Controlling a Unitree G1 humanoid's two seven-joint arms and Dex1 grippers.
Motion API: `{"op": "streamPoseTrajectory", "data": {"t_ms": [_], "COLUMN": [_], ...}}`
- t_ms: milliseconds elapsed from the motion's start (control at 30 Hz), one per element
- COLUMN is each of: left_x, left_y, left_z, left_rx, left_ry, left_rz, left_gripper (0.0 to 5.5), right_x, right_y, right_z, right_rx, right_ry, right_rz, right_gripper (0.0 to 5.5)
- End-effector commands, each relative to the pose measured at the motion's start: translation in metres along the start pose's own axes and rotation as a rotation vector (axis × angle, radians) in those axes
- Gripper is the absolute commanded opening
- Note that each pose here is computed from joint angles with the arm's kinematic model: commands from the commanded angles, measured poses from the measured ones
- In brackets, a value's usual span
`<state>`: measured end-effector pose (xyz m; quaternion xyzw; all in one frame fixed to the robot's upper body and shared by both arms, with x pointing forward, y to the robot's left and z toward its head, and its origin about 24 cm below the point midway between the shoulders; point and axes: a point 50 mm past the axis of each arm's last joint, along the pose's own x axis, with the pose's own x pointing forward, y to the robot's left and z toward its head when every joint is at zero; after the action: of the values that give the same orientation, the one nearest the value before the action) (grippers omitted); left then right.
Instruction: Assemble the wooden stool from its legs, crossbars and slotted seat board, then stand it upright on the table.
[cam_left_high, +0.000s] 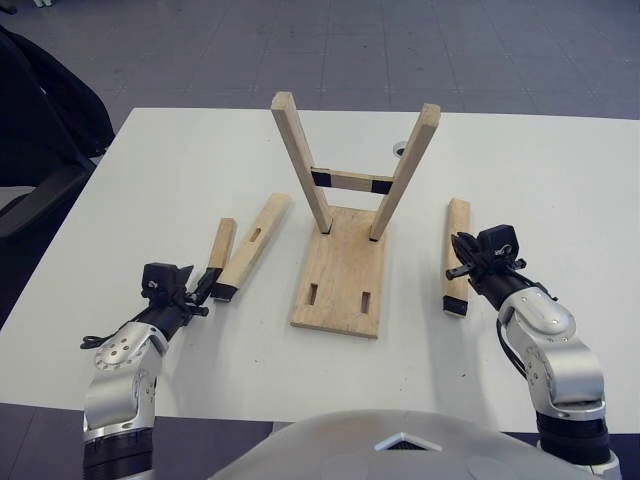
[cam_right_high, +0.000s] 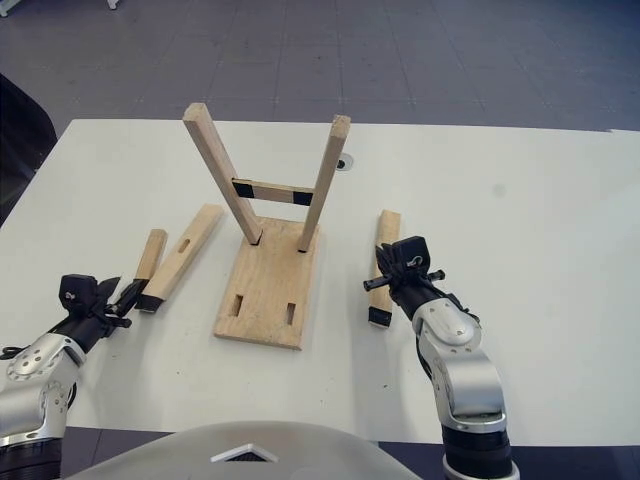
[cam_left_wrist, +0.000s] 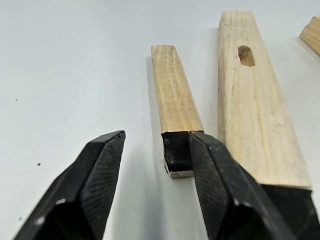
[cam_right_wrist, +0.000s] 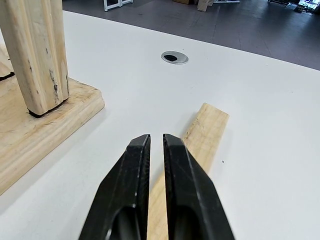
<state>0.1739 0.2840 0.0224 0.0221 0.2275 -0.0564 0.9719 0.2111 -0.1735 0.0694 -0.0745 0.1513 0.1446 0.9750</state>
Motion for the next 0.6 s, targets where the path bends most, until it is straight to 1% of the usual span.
{"op": "streamPoseTrajectory", "data": {"t_ms": [33, 167, 267, 333, 433, 600], "left_x": [0.009, 0.014, 0.016, 0.015, 0.007, 0.0], "left_y": [-0.007, -0.01, -0.01, -0.007, 0.009, 0.03], "left_z": [0.004, 0.005, 0.01, 0.007, -0.008, -0.006], "left_rx": [-0.03, -0.025, -0.032, 0.009, 0.059, 0.071], "left_ry": [0.014, 0.024, -0.005, 0.03, 0.136, 0.162], "left_rz": [-0.019, -0.035, -0.018, -0.006, 0.088, 0.187], "left_gripper": [2.35, 2.35, 2.35, 2.35, 2.35, 2.35], "right_x": [0.004, 0.005, 0.006, 0.006, 0.006, 0.005], "right_y": [0.0, -0.001, -0.001, -0.002, -0.003, -0.002], "right_z": [0.003, 0.002, 0.003, 0.002, 0.003, 0.002], "right_rx": [-0.016, -0.017, -0.018, -0.016, -0.013, -0.005], "right_ry": [-0.008, -0.003, -0.004, -0.004, -0.005, -0.002], "right_rz": [0.01, 0.012, 0.014, 0.01, 0.007, 0.003], "right_gripper": [0.46, 0.46, 0.46, 0.46, 0.46, 0.46]}}
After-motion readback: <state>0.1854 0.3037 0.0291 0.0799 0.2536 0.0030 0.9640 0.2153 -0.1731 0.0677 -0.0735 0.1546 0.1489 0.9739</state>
